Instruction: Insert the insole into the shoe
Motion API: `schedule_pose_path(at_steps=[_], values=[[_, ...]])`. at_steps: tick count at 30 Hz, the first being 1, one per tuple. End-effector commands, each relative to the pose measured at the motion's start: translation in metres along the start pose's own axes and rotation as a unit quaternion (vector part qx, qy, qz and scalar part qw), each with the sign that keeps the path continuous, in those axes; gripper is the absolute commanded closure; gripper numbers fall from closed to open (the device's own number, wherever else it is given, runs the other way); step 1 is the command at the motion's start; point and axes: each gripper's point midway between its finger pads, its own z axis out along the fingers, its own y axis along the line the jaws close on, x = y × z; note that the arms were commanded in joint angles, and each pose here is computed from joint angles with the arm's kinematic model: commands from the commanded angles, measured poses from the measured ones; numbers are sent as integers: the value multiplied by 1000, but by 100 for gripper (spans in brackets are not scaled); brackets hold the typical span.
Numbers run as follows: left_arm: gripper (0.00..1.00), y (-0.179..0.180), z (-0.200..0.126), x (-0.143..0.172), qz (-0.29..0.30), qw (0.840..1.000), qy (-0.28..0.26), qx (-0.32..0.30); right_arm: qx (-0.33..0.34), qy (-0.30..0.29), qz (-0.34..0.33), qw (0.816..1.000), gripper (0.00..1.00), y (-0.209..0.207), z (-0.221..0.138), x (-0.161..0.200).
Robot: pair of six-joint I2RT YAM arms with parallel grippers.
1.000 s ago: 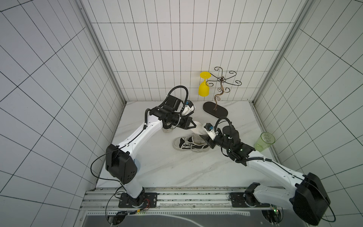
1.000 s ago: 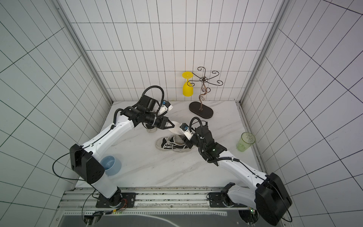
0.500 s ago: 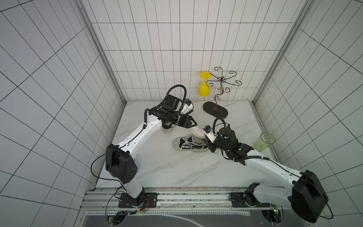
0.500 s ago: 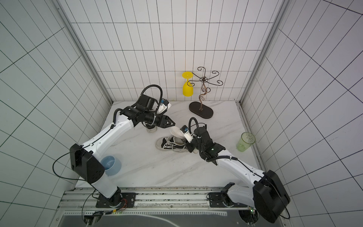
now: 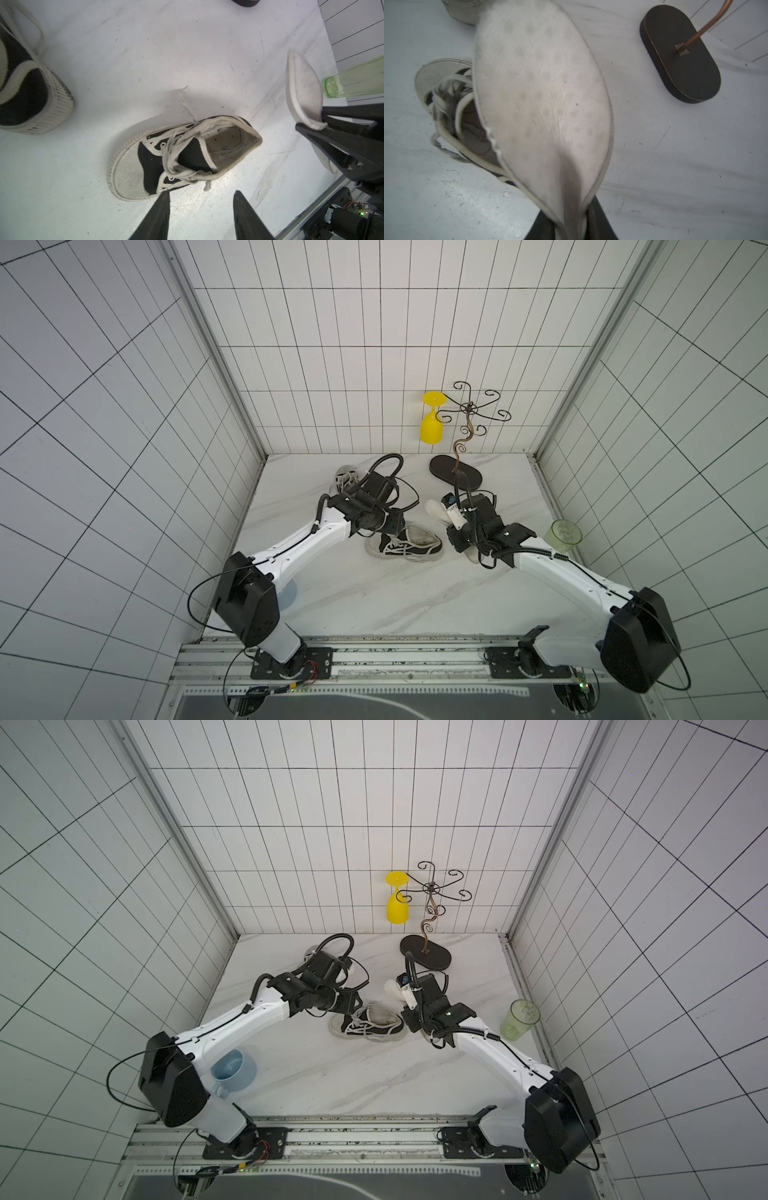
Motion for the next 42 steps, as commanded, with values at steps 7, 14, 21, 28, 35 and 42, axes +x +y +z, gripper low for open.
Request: schedule_pose_path(at_steps=[7,14,21,28,35,42], values=[[52,-3,35,3,-31,997,-16,-74,47,13,55,997,76,-27,-19,-14],[52,-2,52,-2,-38,996,-26,-82,33,15,66,997,76,-22,-18,-9],[54,-7,71,-3,-24,995,-17,-98,28,15,68,997,76,-20,-17,-9],[60,5,78,5,-12,989,-5,-147,24,15,66,997,76,-19,-16,-9],[76,13,81,9,-4,985,0,-173,21,16,66,997,76,-18,-16,-8],[98,19,81,11,-4,982,2,-187,10,14,63,998,76,-14,-17,-8]])
